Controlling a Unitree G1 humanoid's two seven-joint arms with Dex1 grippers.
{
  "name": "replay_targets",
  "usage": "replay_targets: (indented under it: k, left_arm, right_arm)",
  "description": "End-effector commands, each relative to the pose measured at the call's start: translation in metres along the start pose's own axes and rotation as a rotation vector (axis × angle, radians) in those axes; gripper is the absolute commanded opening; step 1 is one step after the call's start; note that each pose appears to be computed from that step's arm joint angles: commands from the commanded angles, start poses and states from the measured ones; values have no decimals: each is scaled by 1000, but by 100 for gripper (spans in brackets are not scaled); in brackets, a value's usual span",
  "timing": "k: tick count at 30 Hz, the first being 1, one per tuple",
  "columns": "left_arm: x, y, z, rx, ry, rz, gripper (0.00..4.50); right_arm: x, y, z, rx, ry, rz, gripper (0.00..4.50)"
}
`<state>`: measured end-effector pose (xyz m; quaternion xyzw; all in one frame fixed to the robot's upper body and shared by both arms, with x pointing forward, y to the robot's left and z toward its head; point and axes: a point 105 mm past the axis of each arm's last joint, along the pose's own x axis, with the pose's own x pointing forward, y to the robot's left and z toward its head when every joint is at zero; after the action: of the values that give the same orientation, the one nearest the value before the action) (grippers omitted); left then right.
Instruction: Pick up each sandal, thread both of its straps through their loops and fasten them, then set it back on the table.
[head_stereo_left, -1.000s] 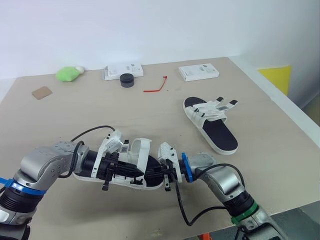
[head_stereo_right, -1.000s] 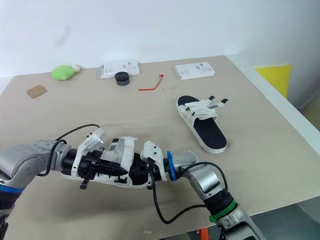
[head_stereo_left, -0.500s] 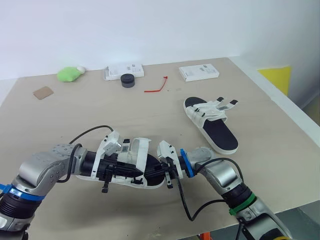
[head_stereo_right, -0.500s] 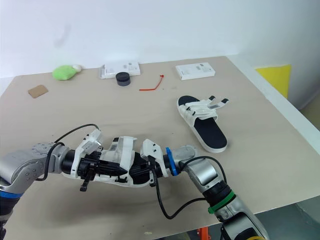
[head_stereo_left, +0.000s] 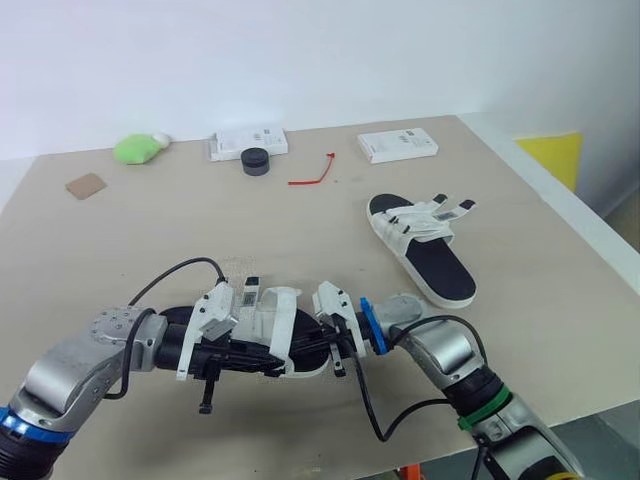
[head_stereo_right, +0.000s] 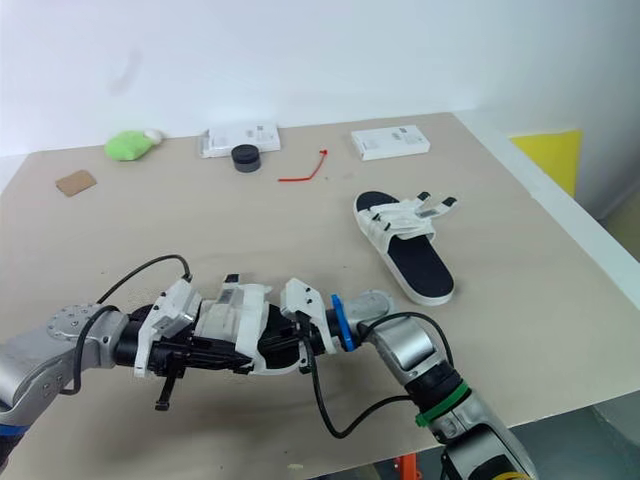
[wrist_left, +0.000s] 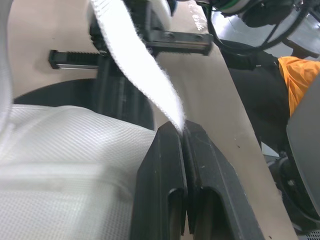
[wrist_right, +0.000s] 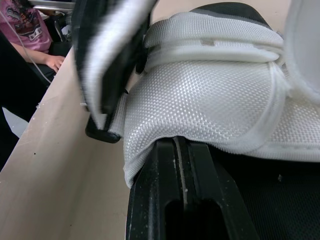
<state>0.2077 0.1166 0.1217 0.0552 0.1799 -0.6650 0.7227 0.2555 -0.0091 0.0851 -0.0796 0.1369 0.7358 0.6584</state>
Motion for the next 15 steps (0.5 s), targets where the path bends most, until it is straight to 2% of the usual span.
replay_targets:
  k: [1, 11, 12, 14, 15]
  left_arm:
    - [2, -6, -13, 6, 48, -1, 7]
    - [2, -4, -37, 43, 75, 54, 7]
    - [1, -5, -37, 32, 70, 40, 46]
    - [2, -6, -35, 36, 51, 21, 90]
    - [2, -7, -34, 30, 41, 15, 135]
  right_arm:
    - [-1, -1, -49, 142, 150, -37, 0]
    - [0, -2, -45, 131, 147, -28, 0]
    - [1, -2, -45, 130, 147, -28, 0]
    - [1, -3, -45, 128, 147, -29, 0]
    - [1, -3, -45, 127, 146, -29, 0]
